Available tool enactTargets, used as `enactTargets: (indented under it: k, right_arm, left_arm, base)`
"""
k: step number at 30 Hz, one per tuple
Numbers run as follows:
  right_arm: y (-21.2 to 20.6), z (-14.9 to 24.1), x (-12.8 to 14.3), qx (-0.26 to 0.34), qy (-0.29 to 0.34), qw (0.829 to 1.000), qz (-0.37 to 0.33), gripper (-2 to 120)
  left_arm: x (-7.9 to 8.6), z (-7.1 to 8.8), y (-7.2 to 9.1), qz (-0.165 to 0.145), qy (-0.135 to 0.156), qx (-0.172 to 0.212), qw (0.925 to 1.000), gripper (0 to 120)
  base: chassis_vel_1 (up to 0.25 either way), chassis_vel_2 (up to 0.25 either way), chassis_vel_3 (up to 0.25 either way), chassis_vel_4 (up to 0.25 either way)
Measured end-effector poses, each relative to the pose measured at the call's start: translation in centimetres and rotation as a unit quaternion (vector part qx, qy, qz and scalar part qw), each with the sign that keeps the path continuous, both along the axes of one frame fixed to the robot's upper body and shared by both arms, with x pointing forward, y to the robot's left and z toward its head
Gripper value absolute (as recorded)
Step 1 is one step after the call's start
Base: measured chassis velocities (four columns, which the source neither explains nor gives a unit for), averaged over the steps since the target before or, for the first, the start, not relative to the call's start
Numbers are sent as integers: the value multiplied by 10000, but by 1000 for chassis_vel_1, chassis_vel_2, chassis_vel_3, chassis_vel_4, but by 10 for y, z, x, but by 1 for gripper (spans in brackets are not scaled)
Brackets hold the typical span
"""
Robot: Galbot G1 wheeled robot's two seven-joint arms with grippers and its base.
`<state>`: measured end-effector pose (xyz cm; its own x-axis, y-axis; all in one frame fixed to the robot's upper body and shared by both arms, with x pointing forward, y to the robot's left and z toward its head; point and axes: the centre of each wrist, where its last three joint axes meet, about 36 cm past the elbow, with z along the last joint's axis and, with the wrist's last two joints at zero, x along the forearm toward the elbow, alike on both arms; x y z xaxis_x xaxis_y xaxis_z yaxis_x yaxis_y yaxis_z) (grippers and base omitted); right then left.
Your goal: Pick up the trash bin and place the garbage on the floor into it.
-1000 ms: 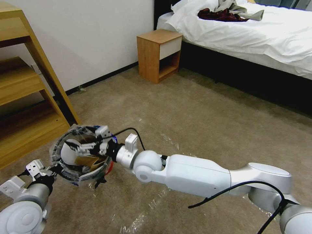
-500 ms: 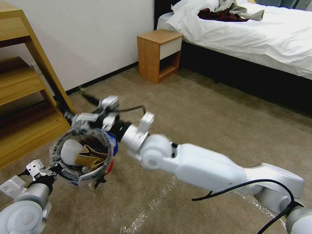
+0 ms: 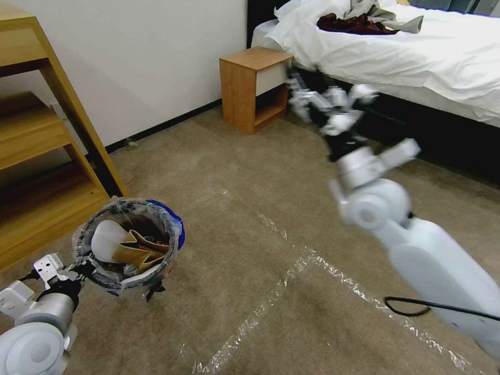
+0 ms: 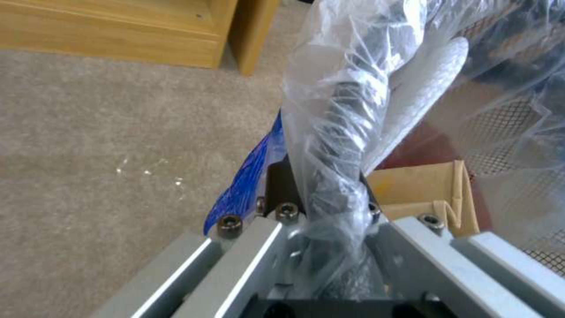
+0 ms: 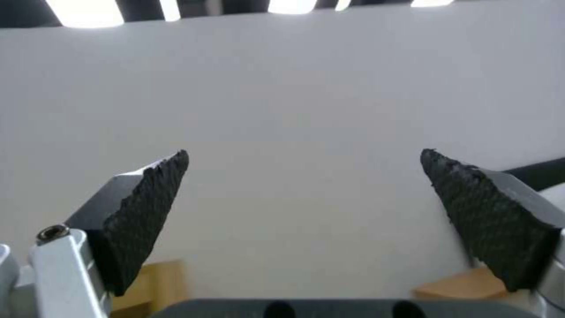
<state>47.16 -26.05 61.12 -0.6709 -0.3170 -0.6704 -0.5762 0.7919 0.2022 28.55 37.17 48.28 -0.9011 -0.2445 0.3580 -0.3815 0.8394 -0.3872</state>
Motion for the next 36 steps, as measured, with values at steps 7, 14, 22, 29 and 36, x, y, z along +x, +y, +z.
enactTargets:
  k: [7, 14, 22, 29, 36]
  right_arm:
    - [-34, -20, -23, 118, 20, 9970, -770, 100]
    - [-52, -62, -47, -212, 315, 9894, -1401, 100]
    - [-56, -130, -77, -984, 618, 9723, -2027, 100]
    - [-47, -172, -93, -1156, 921, 9630, -2254, 99]
    - [-36, -180, -102, -1117, 1019, 9618, -2281, 99]
  left_arm:
    - [-9, 6, -3, 60, -37, 38, 10000, 1]
    - [-11, 9, -6, 4, -15, 33, 10000, 1]
    - [-11, 9, -7, -41, 7, 48, 10000, 1]
    - [-12, 9, -8, -78, 32, -21, 10000, 1]
    - [-13, 10, -9, -85, 44, -16, 10000, 1]
  base:
    - [0, 0, 0, 0]
    - [0, 0, 0, 0]
    - [0, 0, 0, 0]
    - [0, 0, 0, 0]
    - [0, 0, 0, 0]
